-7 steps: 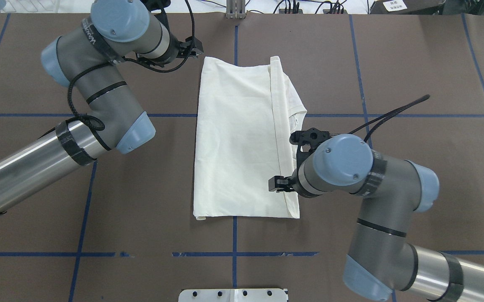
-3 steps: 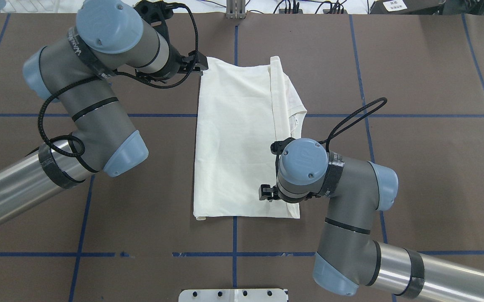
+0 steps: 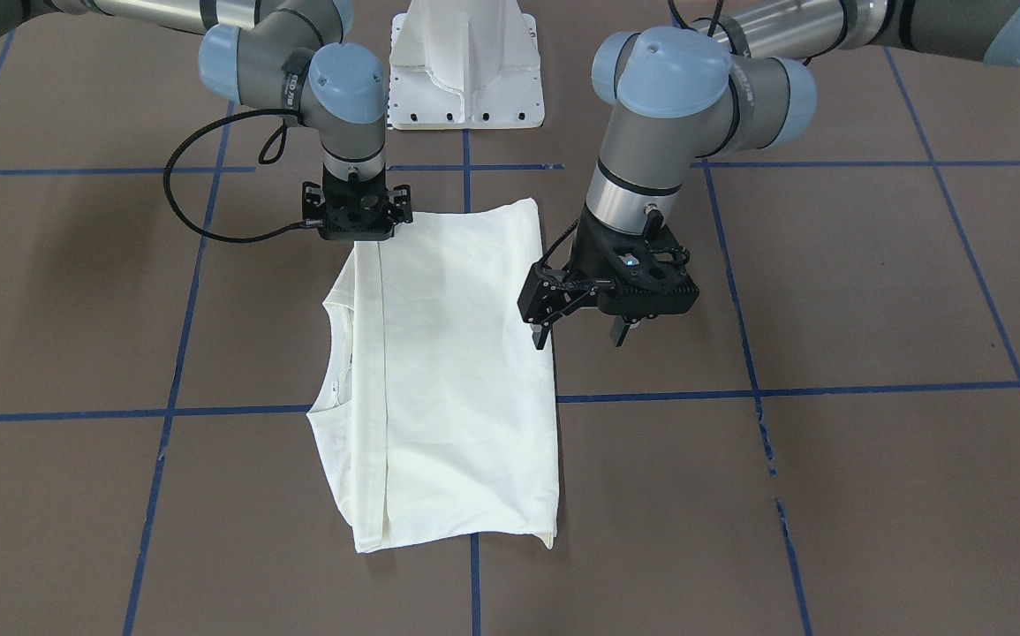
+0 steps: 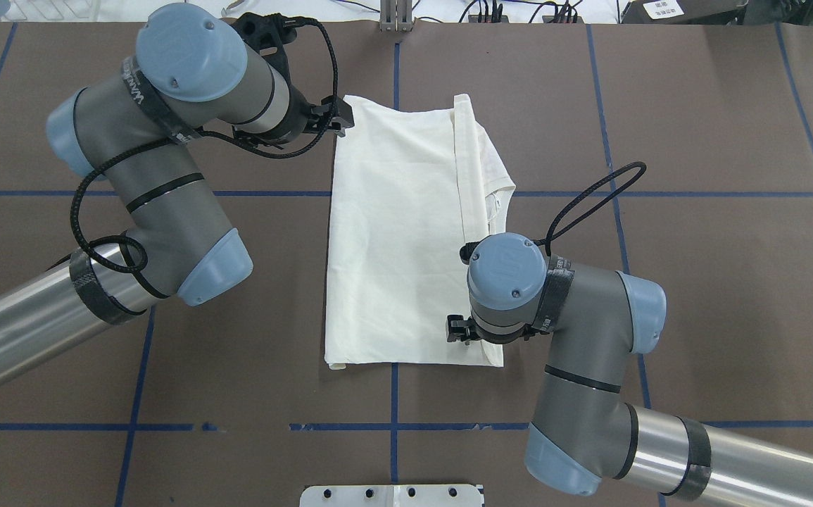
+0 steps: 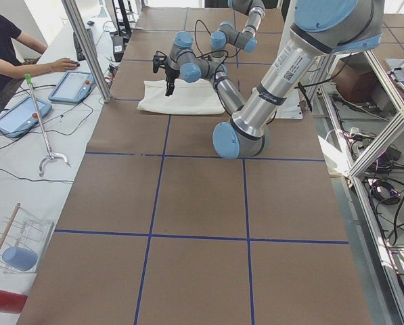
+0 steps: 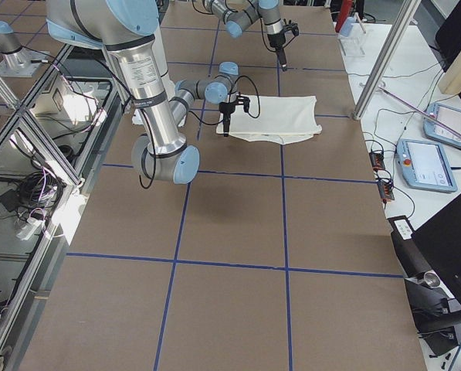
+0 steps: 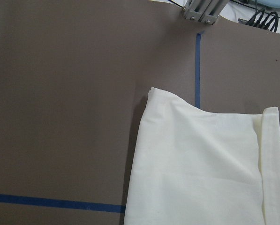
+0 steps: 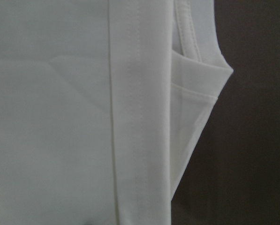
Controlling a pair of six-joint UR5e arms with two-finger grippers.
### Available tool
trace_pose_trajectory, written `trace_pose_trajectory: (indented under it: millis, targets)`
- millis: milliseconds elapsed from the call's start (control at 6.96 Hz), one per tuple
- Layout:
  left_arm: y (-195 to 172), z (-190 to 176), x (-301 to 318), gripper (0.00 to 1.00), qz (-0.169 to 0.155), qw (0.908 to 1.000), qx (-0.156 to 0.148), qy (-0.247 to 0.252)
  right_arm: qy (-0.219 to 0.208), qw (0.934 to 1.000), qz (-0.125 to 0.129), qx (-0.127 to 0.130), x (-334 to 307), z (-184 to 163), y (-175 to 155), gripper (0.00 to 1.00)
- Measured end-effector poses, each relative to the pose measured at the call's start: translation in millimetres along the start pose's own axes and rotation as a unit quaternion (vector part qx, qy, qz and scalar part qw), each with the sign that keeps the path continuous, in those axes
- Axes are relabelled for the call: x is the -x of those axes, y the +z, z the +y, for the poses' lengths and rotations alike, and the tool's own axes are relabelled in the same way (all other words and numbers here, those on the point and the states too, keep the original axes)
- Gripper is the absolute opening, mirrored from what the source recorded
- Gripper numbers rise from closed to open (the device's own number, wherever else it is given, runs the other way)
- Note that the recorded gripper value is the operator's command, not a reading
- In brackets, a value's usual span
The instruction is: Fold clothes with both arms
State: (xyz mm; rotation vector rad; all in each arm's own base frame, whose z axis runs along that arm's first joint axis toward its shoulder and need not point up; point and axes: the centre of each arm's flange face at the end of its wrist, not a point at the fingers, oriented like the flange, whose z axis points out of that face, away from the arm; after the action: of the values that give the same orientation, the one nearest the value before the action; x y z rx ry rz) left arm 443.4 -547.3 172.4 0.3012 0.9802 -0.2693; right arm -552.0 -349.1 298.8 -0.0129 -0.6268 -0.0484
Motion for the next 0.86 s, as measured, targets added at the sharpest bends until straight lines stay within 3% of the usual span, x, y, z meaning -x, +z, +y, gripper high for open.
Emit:
trace_pose_trajectory:
  millis: [862]
  targets:
    - [0.0, 8.2, -5.6, 1.0, 0.004, 1.0, 0.004, 0.001, -0.001, 0.9996, 0.027, 0.006, -15.3, -6.1, 7.2, 1.0]
